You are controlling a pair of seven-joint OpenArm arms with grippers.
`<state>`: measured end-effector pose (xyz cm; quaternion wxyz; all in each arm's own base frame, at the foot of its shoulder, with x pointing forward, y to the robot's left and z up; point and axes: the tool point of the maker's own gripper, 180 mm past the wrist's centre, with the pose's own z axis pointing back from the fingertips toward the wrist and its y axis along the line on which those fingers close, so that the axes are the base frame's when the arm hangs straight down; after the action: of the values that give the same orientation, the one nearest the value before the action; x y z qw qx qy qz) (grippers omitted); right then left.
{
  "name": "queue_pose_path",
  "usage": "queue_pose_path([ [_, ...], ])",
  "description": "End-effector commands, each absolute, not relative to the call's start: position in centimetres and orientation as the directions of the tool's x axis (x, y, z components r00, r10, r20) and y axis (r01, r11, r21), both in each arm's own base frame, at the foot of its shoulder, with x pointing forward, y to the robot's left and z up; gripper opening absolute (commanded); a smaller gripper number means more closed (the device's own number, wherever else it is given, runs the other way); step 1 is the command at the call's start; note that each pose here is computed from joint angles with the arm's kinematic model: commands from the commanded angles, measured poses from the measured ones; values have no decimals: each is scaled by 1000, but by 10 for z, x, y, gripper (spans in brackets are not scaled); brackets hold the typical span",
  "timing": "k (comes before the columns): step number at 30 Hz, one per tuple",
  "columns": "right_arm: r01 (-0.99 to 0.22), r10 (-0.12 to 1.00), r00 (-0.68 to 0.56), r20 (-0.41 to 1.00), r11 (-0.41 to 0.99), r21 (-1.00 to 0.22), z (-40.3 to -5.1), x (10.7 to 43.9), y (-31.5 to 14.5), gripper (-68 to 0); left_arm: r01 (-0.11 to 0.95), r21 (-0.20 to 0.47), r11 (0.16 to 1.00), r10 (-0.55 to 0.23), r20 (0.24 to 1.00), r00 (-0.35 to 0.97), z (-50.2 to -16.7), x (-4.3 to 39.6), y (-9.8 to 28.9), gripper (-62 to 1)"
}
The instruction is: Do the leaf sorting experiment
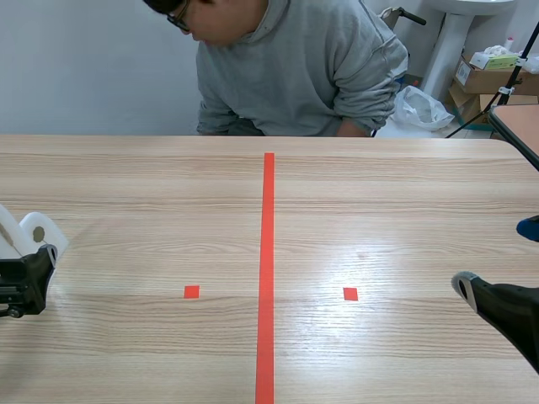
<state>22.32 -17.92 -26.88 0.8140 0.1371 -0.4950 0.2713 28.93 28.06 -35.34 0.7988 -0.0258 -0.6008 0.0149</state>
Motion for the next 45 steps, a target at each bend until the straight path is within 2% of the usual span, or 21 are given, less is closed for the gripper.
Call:
queue_pose_path([
  [1, -578, 297, 330, 896, 814, -57, -259, 229, -179, 4, 14, -59, 998, 54, 969, 242, -343, 295, 280, 14],
  [7, -578, 298, 331, 896, 814, -57, -259, 229, -179, 4, 32, -43, 999, 35, 976, 217, -331, 299, 279, 14],
  [16, -578, 298, 331, 896, 814, -57, -259, 229, -179, 4, 149, 65, 987, -79, 993, 92, -264, 305, 260, 14],
  [20, -578, 298, 331, 896, 814, -57, -259, 229, -179, 4, 240, 100, 966, -114, 992, 48, -238, 303, 233, 14],
  [26, -578, 298, 331, 896, 814, -57, -259, 229, -179, 4, 471, 117, 875, -132, 991, -1, -211, 286, 177, 14],
  [31, -578, 298, 330, 896, 814, -58, -259, 229, -179, 4, 599, 107, 794, -155, 987, 29, -221, 273, 146, 14],
  [35, -577, 299, 321, 899, 814, -64, -257, 232, -179, 4, 669, 74, 740, -163, 984, 71, -236, 261, 124, 14],
  [45, -578, 301, 315, 900, 813, -69, -255, 234, -179, 4, 737, -23, 675, -189, 961, 203, -274, 232, 93, 14],
])
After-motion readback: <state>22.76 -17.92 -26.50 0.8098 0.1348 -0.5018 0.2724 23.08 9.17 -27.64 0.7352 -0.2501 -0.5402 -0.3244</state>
